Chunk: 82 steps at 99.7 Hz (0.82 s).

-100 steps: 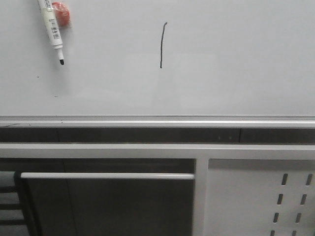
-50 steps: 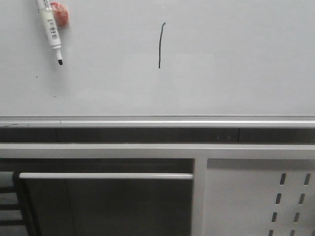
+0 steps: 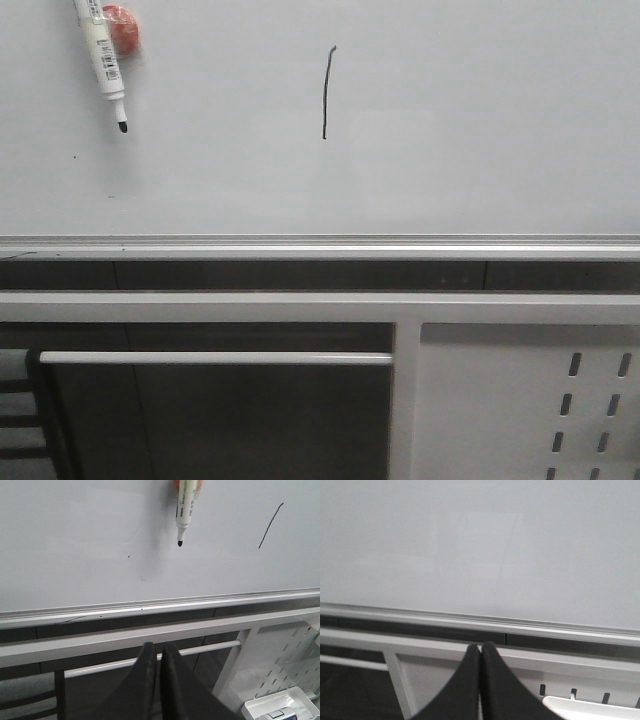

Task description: Write number 1 on whiteboard

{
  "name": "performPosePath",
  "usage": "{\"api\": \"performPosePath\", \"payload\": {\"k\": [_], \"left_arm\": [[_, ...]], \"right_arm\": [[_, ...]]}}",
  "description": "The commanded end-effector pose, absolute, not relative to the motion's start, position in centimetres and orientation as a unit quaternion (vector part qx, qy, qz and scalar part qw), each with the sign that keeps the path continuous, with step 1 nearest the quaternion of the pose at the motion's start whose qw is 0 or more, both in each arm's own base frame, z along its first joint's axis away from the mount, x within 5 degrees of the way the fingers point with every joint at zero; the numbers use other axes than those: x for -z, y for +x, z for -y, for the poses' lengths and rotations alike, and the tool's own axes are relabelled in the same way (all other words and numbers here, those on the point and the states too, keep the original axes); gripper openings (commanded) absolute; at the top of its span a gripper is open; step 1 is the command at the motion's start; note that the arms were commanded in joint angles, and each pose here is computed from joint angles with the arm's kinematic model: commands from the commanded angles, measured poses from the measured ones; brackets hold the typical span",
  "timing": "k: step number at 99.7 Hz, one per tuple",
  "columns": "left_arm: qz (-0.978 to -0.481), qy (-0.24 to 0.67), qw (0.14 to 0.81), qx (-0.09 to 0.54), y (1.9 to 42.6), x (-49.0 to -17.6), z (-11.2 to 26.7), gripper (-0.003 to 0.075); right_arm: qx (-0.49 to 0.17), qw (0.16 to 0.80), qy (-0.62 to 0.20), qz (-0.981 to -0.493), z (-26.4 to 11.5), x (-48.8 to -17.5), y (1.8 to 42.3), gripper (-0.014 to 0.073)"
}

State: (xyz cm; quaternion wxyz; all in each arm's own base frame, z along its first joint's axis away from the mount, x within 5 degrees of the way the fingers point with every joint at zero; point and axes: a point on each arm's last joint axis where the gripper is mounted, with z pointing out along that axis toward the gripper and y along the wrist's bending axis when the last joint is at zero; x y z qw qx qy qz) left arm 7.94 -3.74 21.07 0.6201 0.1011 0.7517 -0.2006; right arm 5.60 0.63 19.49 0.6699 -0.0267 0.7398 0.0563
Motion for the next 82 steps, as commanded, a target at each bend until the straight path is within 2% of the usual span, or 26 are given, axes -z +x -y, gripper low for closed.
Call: {"api": "performPosePath", "payload": {"k": [1,19,82], "left_arm": [[-0.739,0.101,0.639,0.189,8.17,-22.09,3.65,-0.0018],[-0.738,0.1,0.64,0.187,8.19,-22.11,3.6,-0.0018],[-0.738,0.1,0.64,0.187,8.19,-22.11,3.6,-0.0018]], "right_arm": [[-0.06,0.716,0.004,-0.696,-0.42,-20.13,5.62,-0.0071],[-0.057,0.709,0.055,-0.701,0.0,-19.52,5.6,-0.0071],[-0.054,0.709,0.059,-0.701,0.06,-19.52,5.6,-0.0071]]}}
